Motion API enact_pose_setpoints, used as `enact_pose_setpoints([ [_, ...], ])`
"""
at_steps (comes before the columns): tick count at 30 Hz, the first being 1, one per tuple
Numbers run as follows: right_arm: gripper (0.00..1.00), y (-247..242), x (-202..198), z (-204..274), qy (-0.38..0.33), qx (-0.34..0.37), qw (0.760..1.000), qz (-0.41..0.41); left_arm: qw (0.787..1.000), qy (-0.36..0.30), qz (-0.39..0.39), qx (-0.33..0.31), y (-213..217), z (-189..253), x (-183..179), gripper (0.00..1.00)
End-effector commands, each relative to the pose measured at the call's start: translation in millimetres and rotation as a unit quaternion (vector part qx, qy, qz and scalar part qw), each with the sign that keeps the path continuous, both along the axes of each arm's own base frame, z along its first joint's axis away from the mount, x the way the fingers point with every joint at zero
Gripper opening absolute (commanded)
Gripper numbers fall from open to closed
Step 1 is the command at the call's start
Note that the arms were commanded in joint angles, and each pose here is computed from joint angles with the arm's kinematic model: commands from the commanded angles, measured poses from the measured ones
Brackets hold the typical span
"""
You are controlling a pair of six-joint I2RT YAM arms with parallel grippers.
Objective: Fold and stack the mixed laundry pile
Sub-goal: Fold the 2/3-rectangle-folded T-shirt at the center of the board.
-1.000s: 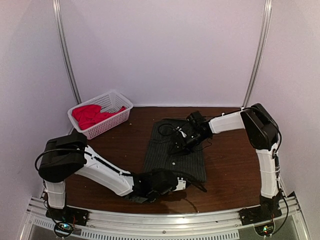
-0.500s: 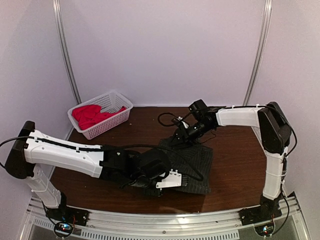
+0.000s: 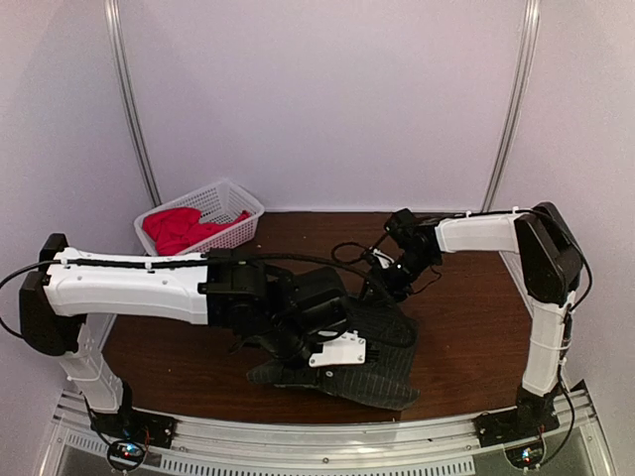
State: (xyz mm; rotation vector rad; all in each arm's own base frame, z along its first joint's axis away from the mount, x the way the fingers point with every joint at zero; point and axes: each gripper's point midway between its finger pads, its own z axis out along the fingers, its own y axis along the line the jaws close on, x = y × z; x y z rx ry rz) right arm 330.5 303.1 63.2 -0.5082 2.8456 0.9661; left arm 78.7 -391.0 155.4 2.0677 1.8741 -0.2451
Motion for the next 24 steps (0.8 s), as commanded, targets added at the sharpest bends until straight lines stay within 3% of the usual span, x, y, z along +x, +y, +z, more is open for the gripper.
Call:
enact_pose_setpoints([
  [1, 0.50, 5.2, -16.5, -13.9, 0.011, -0.007, 1.000, 0.027, 0.998, -0.037, -0.024, 0.041, -6.9, 0.0, 12.9, 0.04],
  [11, 0.45, 19.4, -52.4, -29.5, 0.041, -0.005, 0.996, 0.081, 0.997, -0.073, -0.005, 0.014, -38.9, 14.1, 92.5, 0.09],
  [16, 0.45, 20.7, -59.1, -30.8, 0.050, 0.003, 0.995, 0.091, 0.995, -0.102, 0.015, -0.003, -53.7, 16.7, 138.1, 0.11],
  [24, 0.45, 30.8, -59.5, -25.9, 0.059, 0.031, 0.992, 0.106, 0.984, -0.173, 0.023, -0.018, -75.7, 5.4, 182.4, 0.11],
])
